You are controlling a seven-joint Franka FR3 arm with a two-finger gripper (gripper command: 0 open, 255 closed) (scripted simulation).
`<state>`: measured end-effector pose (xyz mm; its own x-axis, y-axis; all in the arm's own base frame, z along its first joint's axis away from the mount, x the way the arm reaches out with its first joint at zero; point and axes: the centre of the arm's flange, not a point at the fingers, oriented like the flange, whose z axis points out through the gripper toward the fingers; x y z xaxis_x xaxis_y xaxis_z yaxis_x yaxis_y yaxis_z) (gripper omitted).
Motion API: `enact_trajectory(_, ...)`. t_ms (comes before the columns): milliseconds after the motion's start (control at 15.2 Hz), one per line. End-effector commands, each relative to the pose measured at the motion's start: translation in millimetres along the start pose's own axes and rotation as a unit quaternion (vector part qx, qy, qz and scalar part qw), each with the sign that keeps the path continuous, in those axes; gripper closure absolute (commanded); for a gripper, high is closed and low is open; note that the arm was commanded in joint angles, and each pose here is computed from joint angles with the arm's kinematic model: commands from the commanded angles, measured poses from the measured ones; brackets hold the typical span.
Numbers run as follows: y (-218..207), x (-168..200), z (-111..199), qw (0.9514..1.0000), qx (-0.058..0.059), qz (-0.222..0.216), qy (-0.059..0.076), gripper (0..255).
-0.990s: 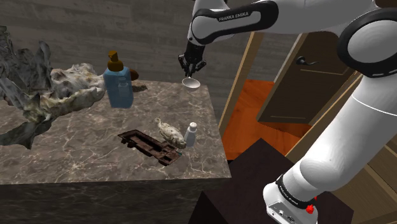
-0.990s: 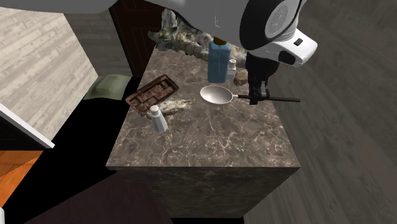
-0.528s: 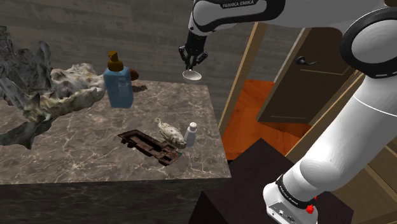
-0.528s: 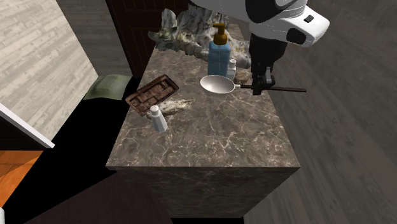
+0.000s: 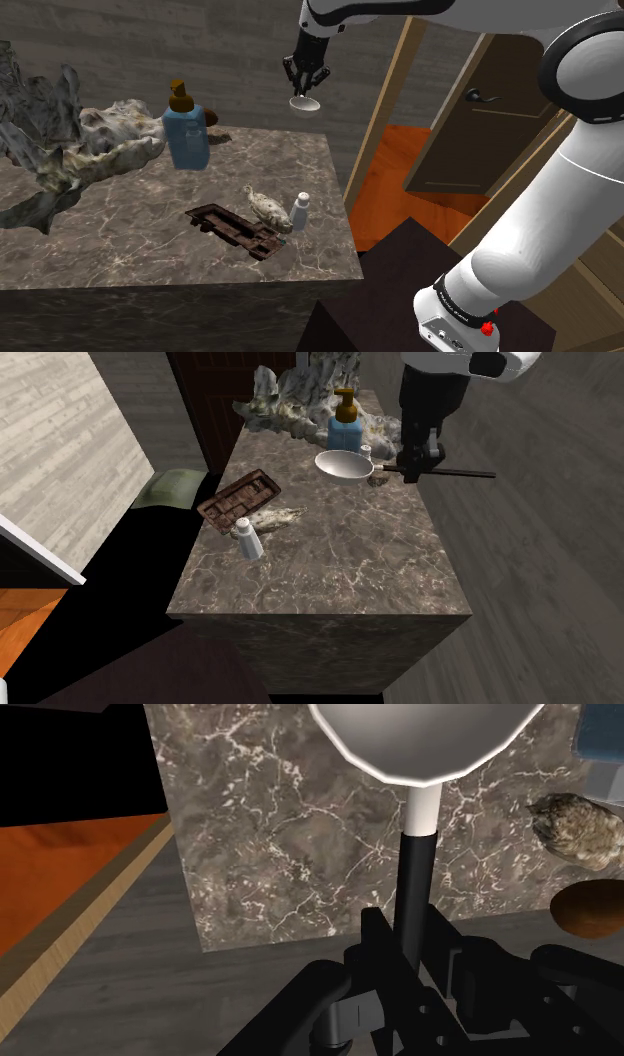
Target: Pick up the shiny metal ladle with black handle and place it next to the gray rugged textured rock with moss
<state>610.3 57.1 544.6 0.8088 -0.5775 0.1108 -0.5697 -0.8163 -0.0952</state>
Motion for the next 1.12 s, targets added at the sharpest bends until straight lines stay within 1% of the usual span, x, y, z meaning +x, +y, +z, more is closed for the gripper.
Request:
enact_trajectory(0, -0.9, 1.0, -9.2, 1.0, 0.0, 0.0, 0.0, 255)
enact_trajectory(1056, -8.9, 10.4, -92.8, 1.0, 0.0, 0.0, 0.0, 255)
